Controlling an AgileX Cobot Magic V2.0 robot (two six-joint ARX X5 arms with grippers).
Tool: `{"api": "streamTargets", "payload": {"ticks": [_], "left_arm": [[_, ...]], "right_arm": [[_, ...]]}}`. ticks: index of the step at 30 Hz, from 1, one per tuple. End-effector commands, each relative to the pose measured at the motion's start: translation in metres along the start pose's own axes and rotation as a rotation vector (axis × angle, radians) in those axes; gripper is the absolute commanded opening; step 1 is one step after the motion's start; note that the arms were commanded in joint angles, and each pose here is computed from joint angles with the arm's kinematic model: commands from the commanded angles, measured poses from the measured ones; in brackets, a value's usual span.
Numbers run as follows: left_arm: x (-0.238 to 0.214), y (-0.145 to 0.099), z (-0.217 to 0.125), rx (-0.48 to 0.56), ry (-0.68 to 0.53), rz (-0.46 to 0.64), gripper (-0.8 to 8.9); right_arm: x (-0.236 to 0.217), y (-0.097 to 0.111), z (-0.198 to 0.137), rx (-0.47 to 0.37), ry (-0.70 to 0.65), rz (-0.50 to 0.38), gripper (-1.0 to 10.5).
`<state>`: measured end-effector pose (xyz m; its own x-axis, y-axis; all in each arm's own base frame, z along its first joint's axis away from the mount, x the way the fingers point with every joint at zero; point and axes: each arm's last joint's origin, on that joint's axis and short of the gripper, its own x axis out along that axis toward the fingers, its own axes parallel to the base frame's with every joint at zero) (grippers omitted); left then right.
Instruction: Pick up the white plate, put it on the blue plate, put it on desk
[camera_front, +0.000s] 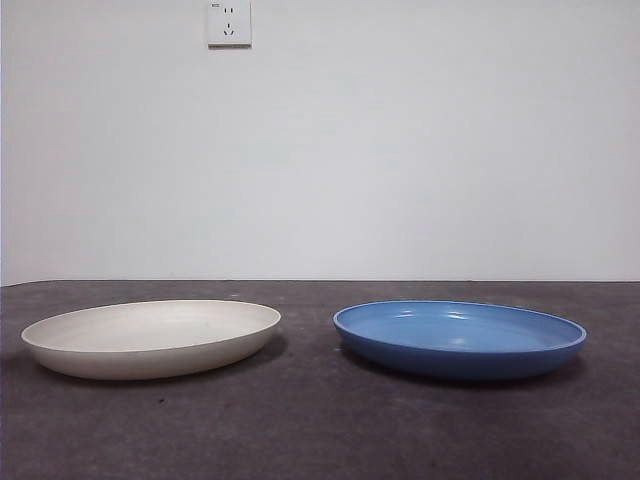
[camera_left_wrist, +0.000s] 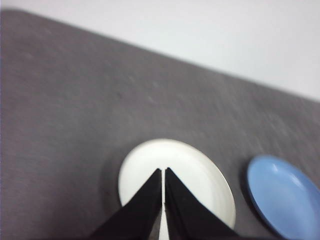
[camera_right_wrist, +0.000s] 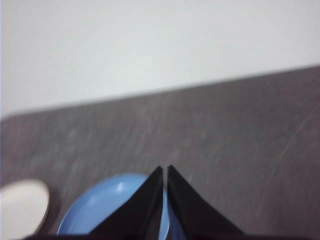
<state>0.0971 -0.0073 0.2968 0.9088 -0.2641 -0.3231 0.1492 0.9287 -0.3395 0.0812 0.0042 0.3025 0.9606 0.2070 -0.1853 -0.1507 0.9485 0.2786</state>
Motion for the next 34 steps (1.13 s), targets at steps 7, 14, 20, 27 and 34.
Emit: {"api": "streamTargets", "payload": {"ticks": [7,14,20,27,34], "left_arm": [[0.013,-0.011,0.031,0.114,0.235,-0.140,0.10],[0.017,-0.019,0.036,0.158,0.364,-0.223,0.09],[0.017,-0.021,0.033,0.175,0.395,-0.245,0.10],[0.017,-0.021,0.033,0.170,0.396,-0.243,3.35],[0.018,-0.021,0.033,0.170,0.393,-0.243,4.69]], "right_arm": [[0.020,0.009,0.036,-0.070,0.307,0.149,0.1],[0.034,0.013,0.036,-0.091,0.504,0.246,0.1],[0.037,0.018,0.030,-0.124,0.572,0.289,0.1],[0.037,0.018,0.030,-0.118,0.575,0.291,2.4],[0.037,0.018,0.030,-0.103,0.576,0.287,4.1]]}}
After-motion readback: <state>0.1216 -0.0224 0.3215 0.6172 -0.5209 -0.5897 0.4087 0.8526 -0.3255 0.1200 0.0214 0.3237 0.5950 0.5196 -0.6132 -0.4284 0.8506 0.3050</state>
